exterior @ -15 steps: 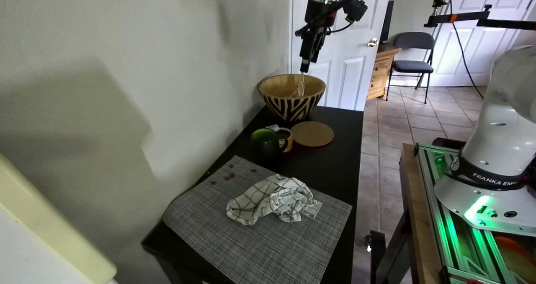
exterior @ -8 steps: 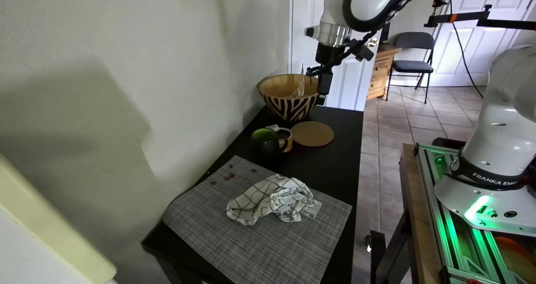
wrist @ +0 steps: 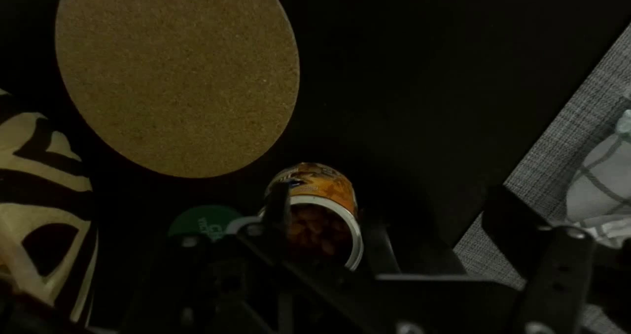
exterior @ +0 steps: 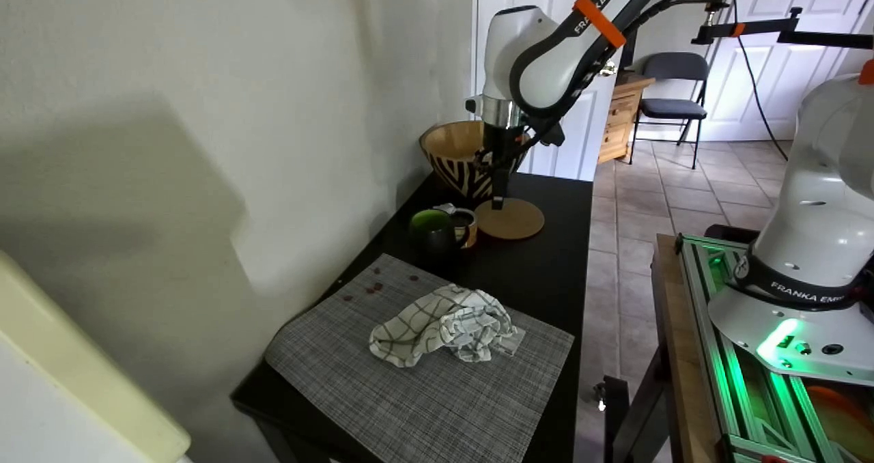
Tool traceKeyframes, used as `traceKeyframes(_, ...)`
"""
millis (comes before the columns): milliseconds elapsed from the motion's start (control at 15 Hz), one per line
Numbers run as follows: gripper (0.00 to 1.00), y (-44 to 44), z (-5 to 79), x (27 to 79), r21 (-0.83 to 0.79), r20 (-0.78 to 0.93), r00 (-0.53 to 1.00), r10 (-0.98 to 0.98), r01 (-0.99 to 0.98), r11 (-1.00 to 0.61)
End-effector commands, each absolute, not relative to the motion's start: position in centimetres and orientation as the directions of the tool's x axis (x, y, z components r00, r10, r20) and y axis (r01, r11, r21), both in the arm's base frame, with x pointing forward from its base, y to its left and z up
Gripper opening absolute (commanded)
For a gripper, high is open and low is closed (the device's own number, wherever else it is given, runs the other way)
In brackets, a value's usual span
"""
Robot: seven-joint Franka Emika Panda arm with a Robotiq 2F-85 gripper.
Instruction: Put the black cup onto the coaster
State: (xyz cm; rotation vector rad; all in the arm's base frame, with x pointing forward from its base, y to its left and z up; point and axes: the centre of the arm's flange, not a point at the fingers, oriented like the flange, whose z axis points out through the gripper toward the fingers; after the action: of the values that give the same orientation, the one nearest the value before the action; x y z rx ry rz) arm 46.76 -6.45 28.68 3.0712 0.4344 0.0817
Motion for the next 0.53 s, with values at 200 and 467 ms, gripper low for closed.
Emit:
traceKeyframes(200, 1.00, -6.0, 27.5, 47.6, 0.000, 0.103, 0.936, 0.336, 0.338, -0.941)
traceKeyframes(467, 1.00, -5.2, 25.7, 48.3, -0.036, 0.172, 0.909, 0.379, 0.390, -0.920)
